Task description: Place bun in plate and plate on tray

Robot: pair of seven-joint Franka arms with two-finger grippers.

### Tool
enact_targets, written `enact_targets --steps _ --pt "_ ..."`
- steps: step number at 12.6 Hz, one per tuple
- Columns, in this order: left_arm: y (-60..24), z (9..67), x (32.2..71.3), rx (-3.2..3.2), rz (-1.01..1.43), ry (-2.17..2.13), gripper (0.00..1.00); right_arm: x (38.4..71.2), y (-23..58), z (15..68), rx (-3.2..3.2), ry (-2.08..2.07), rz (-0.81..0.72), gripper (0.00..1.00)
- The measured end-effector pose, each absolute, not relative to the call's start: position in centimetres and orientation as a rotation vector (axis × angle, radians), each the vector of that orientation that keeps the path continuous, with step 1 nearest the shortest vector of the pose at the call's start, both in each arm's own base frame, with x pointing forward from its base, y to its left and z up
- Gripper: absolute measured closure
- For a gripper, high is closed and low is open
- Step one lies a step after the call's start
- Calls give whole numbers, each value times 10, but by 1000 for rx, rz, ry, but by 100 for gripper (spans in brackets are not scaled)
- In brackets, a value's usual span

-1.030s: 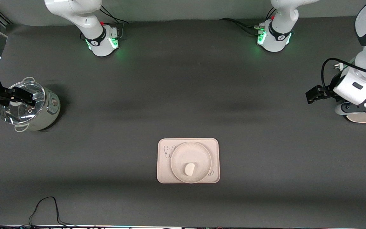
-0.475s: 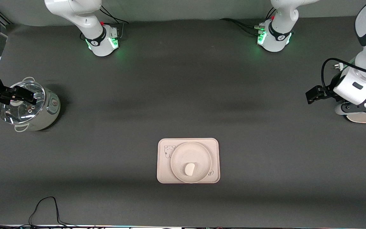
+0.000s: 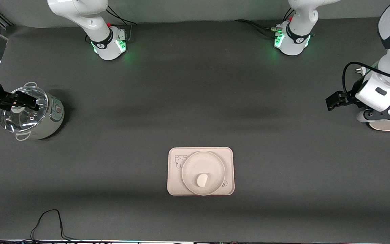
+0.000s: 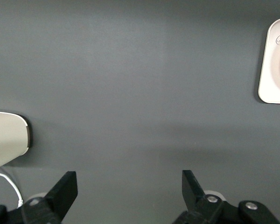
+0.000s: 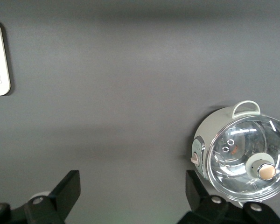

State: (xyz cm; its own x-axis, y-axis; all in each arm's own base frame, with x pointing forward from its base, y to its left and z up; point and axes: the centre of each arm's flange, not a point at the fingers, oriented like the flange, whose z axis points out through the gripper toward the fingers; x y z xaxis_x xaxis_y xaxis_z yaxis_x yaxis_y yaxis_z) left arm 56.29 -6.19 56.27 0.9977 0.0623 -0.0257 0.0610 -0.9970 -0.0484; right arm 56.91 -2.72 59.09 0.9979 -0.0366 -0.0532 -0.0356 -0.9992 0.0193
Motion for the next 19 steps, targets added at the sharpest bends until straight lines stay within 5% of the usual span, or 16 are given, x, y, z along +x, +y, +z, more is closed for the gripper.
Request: enact_targets --steps 19 --pt "-62 563 563 -3092 42 -97 0 568 -23 592 3122 -44 -91 0"
